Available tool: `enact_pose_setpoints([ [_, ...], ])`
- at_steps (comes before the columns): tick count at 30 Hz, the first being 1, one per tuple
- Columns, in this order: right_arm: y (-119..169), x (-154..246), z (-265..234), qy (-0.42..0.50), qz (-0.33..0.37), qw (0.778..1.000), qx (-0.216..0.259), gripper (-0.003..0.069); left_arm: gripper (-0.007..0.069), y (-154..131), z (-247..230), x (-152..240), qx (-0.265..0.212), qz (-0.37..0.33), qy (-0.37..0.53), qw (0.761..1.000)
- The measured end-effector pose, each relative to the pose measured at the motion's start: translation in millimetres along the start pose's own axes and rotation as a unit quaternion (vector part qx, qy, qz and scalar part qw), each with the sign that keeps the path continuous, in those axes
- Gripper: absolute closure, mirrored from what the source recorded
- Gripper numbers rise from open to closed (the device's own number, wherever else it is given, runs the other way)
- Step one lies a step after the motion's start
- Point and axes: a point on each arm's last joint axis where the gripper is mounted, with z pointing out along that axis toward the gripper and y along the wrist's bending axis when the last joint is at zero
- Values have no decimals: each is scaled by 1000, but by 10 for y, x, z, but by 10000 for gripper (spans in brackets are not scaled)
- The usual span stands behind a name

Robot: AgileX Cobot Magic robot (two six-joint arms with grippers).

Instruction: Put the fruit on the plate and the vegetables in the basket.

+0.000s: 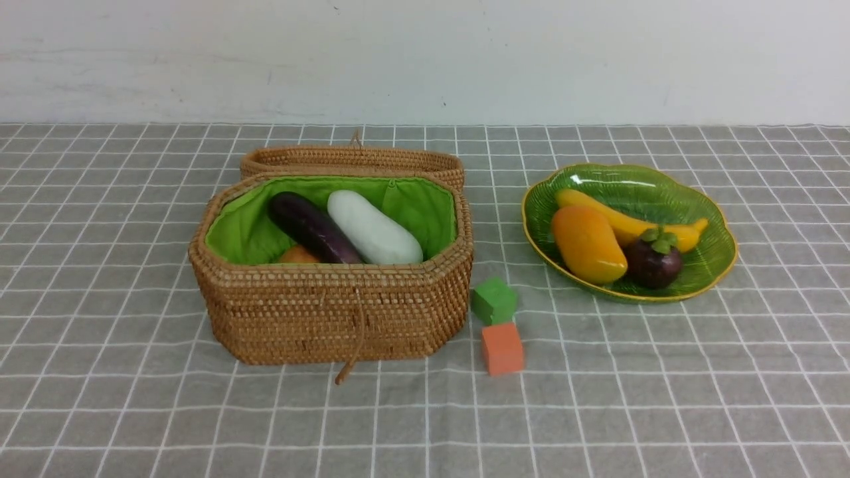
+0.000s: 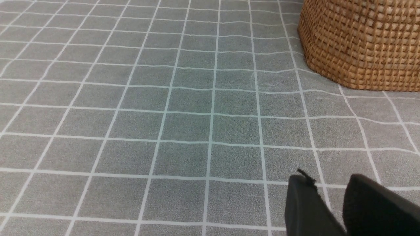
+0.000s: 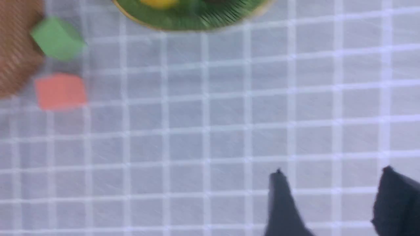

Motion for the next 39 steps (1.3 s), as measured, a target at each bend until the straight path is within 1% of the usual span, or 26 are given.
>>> enact_pose_setpoints([
  [1,-20,121,-176,-16,-12,999,27,410,434,0,0,0,0,0,0,1000],
  [2,-21,178,-269,-28,-16,999,37,436,433,0,0,0,0,0,0,1000],
  [3,-29,265,-402,-44,-23,997,54,494,431,0,0,0,0,0,0,1000],
  [6,-15,436,-688,-89,-30,993,74,578,431,0,0,0,0,0,0,1000],
  [8,19,580,-891,-124,-32,989,75,637,430,0,0,0,0,0,0,1000],
  [10,42,697,-1026,-147,-33,986,77,668,428,0,0,0,0,0,0,1000],
  [17,102,1043,-1373,-214,-37,973,80,677,425,0,0,0,0,0,0,1000],
  [18,117,1142,-1450,-231,-38,969,80,676,424,0,0,0,0,0,0,1000],
  [21,133,1299,-1527,-252,-40,963,81,676,421,0,0,0,0,0,0,1000],
  [24,128,1489,-1560,-270,-44,957,92,676,421,0,0,0,0,0,0,1000],
  [27,106,1638,-1428,-300,-48,947,100,673,421,0,0,0,0,0,0,1000],
  [28,101,1686,-1374,-323,-50,940,101,673,421,0,0,0,0,0,0,1000],
  [30,66,1797,-1030,-346,-52,932,97,672,418,0,0,0,0,0,0,1000],
  [31,68,1813,-1015,-358,-52,928,95,672,418,0,0,0,0,0,0,1000],
  [32,35,1889,-706,-361,-49,927,90,670,417,0,0,0,0,0,0,1000],
  [34,-11,2020,-290,-387,-39,917,83,668,414,0,0,0,0,0,0,1000],
  [36,-58,2167,88,-393,-28,916,78,666,412,0,0,0,0,0,0,1000],
  [37,-60,2184,105,-404,-27,911,77,666,412,0,0,0,0,0,0,1000],
  [39,-102,2376,461,-415,-12,907,70,666,410,0,0,0,0,0,0,1000],
])
